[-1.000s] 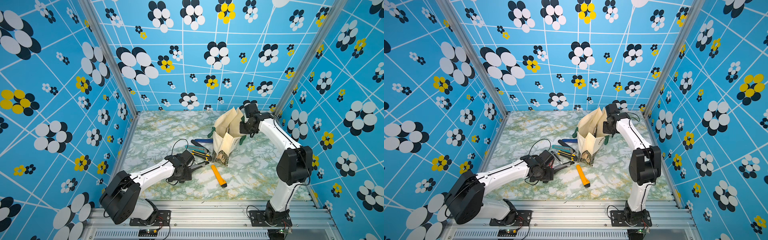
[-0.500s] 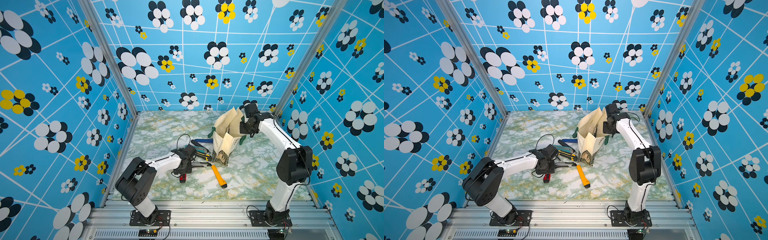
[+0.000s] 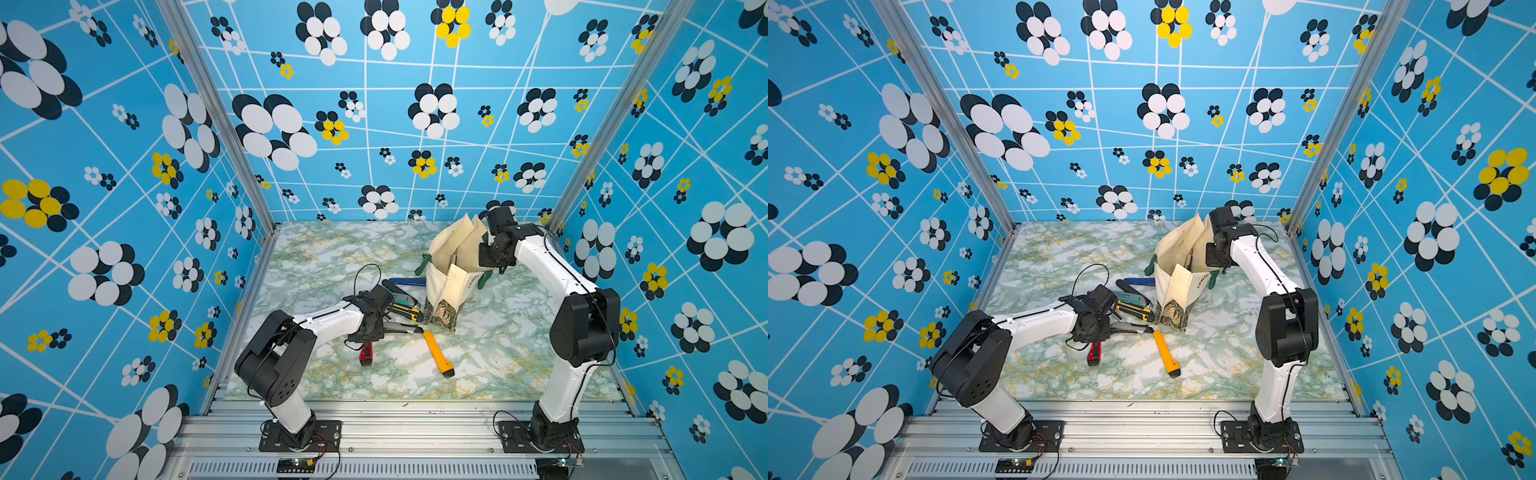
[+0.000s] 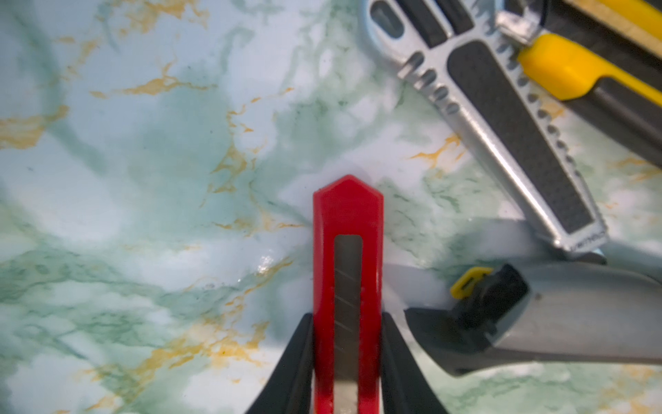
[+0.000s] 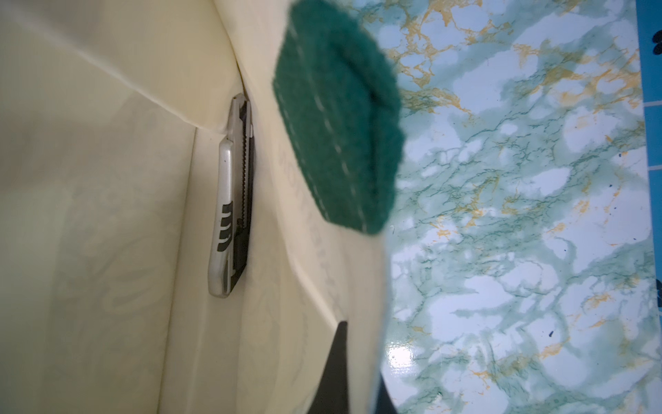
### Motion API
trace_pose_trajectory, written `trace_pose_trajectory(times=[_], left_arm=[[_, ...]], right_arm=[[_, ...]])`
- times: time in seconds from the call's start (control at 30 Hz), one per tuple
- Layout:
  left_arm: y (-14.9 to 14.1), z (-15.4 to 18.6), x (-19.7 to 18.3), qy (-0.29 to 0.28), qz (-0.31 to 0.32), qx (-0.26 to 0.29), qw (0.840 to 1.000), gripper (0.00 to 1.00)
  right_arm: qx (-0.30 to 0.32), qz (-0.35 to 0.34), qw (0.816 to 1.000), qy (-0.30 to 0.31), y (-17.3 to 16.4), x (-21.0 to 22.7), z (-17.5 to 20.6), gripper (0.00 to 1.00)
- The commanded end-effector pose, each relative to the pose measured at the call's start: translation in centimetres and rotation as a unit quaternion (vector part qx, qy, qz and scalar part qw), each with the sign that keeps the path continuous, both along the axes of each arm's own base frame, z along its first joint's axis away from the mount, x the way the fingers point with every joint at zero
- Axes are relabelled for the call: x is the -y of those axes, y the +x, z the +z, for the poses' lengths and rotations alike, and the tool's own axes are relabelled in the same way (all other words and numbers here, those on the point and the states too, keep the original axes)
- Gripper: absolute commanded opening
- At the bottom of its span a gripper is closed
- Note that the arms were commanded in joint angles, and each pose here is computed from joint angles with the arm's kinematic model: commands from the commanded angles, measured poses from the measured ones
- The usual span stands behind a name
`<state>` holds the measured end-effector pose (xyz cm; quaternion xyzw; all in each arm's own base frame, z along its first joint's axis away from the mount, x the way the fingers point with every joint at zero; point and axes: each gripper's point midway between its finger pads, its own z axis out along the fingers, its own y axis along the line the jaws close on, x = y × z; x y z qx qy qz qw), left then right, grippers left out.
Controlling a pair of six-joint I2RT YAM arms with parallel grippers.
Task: Place the art knife into the pouch
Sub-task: Pick up the utility knife at the center of the board.
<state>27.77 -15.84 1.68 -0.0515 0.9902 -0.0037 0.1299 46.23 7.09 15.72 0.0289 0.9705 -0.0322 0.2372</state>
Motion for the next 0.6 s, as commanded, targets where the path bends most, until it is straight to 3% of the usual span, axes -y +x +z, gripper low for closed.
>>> trace_pose_trajectory(times=[0.0, 0.2, 0.33, 0.43, 0.57], left_arm=[[-0.3, 0.4, -1.2, 0.024, -0.004, -0.021, 0.999, 0.26], [4.1, 9.0, -0.8, 0.004, -0.019, 0.067, 0.998, 0.25], [8.6, 15.7, 2.8, -0.058, -0.042, 0.144, 0.987, 0.25], [12.1, 21.1, 7.2, -0.109, -0.079, 0.206, 0.969, 0.25], [15.2, 28.6, 14.1, -0.206, -0.140, 0.276, 0.928, 0.25]], right_arm=[[-0.009, 0.008, 1.000, 0.000, 0.2, -0.7, -0.4, 0.00], [-0.011, 0.010, 1.000, 0.004, 0.3, -0.8, -0.6, 0.00], [-0.009, 0.009, 1.000, 0.010, 0.3, -1.0, -0.7, 0.00], [-0.005, 0.009, 1.000, 0.021, 0.4, -1.3, -0.4, 0.00], [0.002, 0.008, 0.999, 0.033, 0.3, -1.6, 0.0, 0.00]])
